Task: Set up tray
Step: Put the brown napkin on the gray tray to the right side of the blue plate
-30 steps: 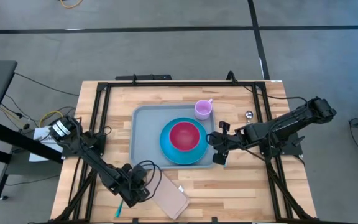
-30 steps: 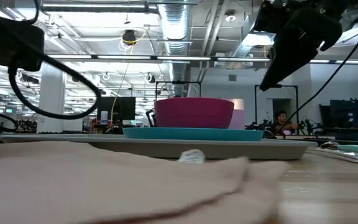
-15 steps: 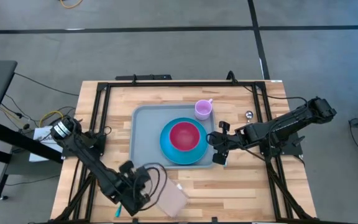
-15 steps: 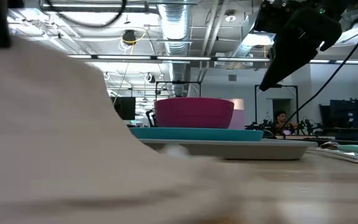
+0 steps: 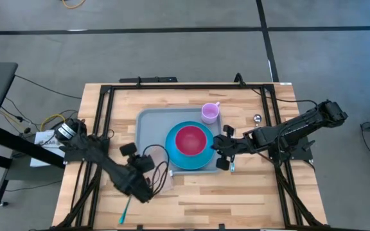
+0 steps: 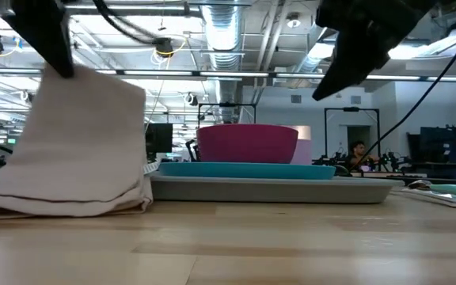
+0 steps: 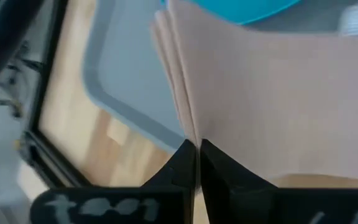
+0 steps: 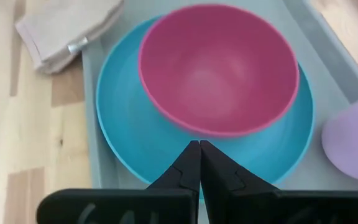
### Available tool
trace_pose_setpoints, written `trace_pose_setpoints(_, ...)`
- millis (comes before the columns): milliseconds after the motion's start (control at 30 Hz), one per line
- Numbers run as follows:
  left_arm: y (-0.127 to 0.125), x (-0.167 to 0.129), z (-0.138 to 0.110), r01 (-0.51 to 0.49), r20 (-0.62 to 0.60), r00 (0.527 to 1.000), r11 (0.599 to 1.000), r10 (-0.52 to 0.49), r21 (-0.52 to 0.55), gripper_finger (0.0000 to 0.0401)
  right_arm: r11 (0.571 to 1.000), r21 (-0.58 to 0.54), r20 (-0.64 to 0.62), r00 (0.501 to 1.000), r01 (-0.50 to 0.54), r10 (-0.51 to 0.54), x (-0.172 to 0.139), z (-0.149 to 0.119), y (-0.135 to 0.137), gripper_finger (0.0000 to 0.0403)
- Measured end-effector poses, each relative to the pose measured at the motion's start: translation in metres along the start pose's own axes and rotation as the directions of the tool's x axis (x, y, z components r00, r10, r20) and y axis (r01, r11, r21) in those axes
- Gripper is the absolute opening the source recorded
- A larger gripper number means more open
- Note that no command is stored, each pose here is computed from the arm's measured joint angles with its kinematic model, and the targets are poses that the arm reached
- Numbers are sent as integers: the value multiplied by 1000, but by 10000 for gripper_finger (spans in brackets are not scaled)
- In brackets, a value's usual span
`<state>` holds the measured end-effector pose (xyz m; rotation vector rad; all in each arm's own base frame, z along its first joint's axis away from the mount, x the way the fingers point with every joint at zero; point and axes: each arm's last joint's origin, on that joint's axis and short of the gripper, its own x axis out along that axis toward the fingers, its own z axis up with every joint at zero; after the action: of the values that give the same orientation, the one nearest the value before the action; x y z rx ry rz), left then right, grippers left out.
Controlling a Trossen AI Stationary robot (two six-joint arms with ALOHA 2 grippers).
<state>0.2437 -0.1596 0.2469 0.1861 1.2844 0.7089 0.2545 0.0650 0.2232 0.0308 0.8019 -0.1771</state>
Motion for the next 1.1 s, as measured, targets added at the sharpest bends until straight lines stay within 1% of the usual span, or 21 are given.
trace_pose_setpoints(67,5,12,5,-32,-34,999,999,32,17,0,1000,7,19,1000,-6,5,0,2,1,1)
trace_pose_setpoints(267,23,44,21,-113,-116,987,993,108,-31,0,1000,18,49,999,-15,14,0,5,2,1)
trace_pose_setpoints(433,36,66,34,-139,-129,982,990,140,14,0,1000,22,60,998,-19,18,0,6,2,1)
trace_pose_setpoints(600,47,88,47,-122,-154,980,992,127,37,0,1000,22,60,998,-19,18,0,6,2,1)
trace_pose_setpoints(800,59,104,63,-83,-154,984,996,88,37,0,1000,22,60,998,-19,18,0,6,2,1)
trace_pose_setpoints(1100,80,122,73,-92,-199,976,996,93,14,0,1000,22,60,998,-19,18,0,6,2,1)
